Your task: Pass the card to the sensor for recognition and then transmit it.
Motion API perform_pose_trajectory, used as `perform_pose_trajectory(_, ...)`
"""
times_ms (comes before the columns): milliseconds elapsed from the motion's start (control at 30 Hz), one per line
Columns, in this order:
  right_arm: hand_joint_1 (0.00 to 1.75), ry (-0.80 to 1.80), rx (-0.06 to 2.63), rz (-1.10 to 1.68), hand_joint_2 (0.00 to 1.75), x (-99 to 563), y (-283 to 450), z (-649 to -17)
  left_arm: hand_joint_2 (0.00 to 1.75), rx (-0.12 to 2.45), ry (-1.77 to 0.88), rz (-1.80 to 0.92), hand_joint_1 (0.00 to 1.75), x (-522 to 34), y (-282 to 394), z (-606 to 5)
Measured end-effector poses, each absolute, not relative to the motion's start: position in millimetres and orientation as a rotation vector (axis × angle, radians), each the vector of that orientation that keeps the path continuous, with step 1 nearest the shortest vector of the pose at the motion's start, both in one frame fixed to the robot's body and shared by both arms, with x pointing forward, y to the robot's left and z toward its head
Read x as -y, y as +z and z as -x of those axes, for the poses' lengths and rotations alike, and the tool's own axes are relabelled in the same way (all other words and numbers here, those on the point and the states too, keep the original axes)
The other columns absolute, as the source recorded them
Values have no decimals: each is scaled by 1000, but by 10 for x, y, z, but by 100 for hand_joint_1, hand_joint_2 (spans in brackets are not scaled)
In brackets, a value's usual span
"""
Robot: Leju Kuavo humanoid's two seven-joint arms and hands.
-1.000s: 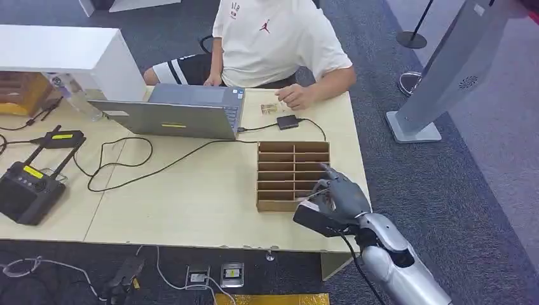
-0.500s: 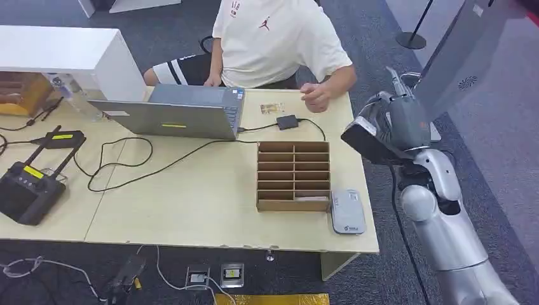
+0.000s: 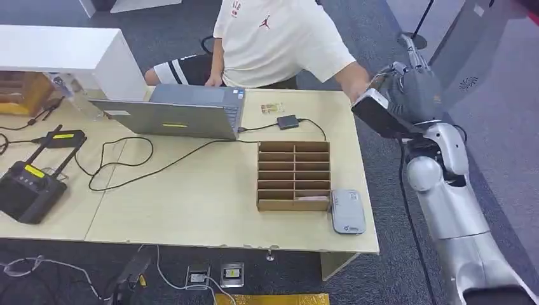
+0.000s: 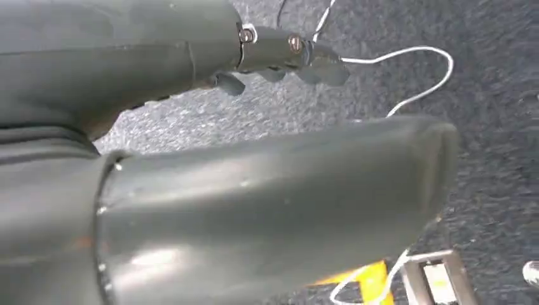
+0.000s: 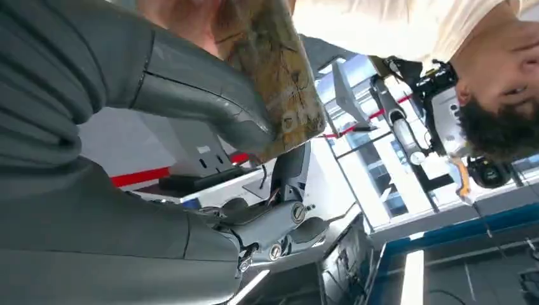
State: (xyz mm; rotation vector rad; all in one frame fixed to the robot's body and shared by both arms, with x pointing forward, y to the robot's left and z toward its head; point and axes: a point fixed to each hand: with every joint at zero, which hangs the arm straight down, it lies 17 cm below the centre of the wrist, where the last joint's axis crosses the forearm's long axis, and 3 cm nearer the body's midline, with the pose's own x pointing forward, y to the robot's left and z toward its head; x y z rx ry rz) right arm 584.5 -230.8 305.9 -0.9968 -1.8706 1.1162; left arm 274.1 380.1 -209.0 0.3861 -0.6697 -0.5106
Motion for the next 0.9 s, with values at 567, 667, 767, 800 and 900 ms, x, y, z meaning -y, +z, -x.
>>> perform_pose_trajectory(567, 175, 1124, 1741, 903, 175, 2227, 2387, -6128, 0, 673, -503, -403, 0, -3790, -2055, -2841)
perform_pose_trajectory(667, 166, 1130, 1724, 897, 175, 2242, 2313, -6129, 0, 674, -504, -406, 0, -3790, -2054, -2841)
perform_pose_trajectory(767, 0, 1128, 1714, 891, 175, 2260, 2261, -6130, 0, 674, -501, -412, 0, -3805, -2051, -2843)
perform_pose_trajectory(800, 0, 1122, 1714, 889, 175, 2268, 2256, -6131, 0, 673, -499, -415, 0, -3815, -2051, -2842)
perform_pose_trajectory(900, 0, 1093, 1720, 897, 175, 2323, 2266, -6137, 0, 678, -484, -431, 0, -3861, -2037, -2851)
